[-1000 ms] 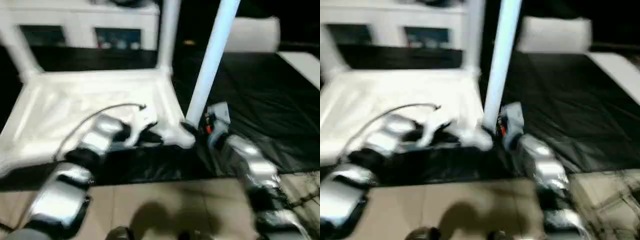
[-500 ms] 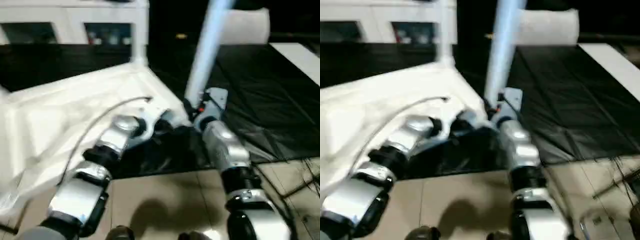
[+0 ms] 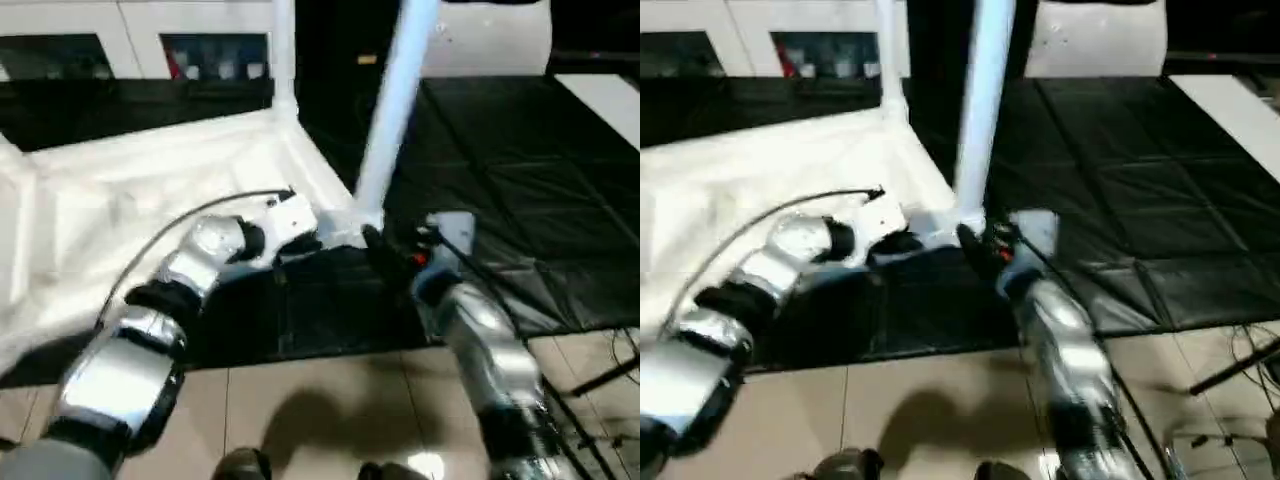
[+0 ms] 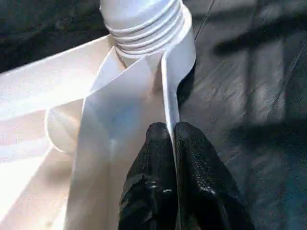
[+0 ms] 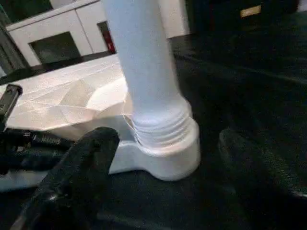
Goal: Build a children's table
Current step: Rotate leg to tighten
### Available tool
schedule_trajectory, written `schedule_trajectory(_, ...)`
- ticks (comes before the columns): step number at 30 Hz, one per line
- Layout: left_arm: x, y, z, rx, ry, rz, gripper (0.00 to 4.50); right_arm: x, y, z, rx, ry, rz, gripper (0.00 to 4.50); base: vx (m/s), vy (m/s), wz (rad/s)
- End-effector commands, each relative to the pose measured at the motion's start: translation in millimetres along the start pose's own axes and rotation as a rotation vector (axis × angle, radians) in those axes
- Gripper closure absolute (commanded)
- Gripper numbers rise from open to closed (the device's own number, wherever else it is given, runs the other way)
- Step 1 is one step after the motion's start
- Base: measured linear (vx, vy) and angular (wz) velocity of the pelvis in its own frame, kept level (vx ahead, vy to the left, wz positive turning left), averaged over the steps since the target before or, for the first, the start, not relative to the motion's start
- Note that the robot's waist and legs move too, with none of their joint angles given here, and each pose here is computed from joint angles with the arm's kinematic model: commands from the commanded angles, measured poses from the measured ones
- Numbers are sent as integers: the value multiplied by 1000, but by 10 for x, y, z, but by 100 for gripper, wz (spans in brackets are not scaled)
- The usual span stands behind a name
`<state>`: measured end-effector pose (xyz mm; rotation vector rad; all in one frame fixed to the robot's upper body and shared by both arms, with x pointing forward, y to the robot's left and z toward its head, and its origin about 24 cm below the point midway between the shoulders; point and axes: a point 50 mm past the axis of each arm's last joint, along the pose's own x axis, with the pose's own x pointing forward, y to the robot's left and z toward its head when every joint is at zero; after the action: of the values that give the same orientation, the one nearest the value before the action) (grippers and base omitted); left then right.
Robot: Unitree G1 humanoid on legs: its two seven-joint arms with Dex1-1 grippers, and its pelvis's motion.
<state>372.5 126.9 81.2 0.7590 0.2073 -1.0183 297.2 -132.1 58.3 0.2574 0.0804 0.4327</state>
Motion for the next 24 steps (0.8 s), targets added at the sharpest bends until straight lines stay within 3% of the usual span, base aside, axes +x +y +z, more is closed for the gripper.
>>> schedule_trajectory(1, -54, 224, 280, 153, -70, 95, 450, -43, 5, 36, 3, -10, 9, 46, 0, 0, 0)
schedule_trajectory(5, -111, 309, 314, 149, -104, 130, 450, -186, 45, 4, -2, -1, 12, 14, 0, 0, 0)
schedule_trajectory(6, -117, 311, 315, 143, -112, 129, 404, -199, 49, 1, -3, -2, 12, 1, 0, 0, 0)
schedule_trajectory(8, -124, 292, 313, 95, -157, 112, 388, -221, 59, 5, -20, 1, 14, 0, 0, 0, 0)
schedule_trajectory(10, -129, 247, 293, 21, -217, 74, 364, -253, 87, 32, -23, -1, 26, 0, 0, 0, 0)
schedule_trajectory(13, -163, 257, 262, -149, -322, 150, 341, -288, 90, 71, -8, -7, 1, 0, 0, 0, 0)
schedule_trajectory(17, -206, 257, 188, -295, -366, 247, 305, -312, 69, 88, -14, 14, -42, 0, 0, 0, 0)
schedule_trajectory(19, -238, 223, 107, -348, -351, 304, 300, -331, 76, 90, -5, 37, -41, 0, 0, 0, 0)
schedule_trajectory(21, -314, 85, -44, -490, -340, 449, 266, -369, 118, 116, -57, 53, -12, 0, 0, 0, 0)
schedule_trajectory(22, -314, 85, -44, -490, -340, 449, 262, -369, 118, 116, -57, 53, -12, 0, 0, 0, 0)
schedule_trajectory(24, -407, -133, -115, -592, -357, 600, 244, -425, 91, 120, -65, 53, -48, 0, 9, -28, 24)
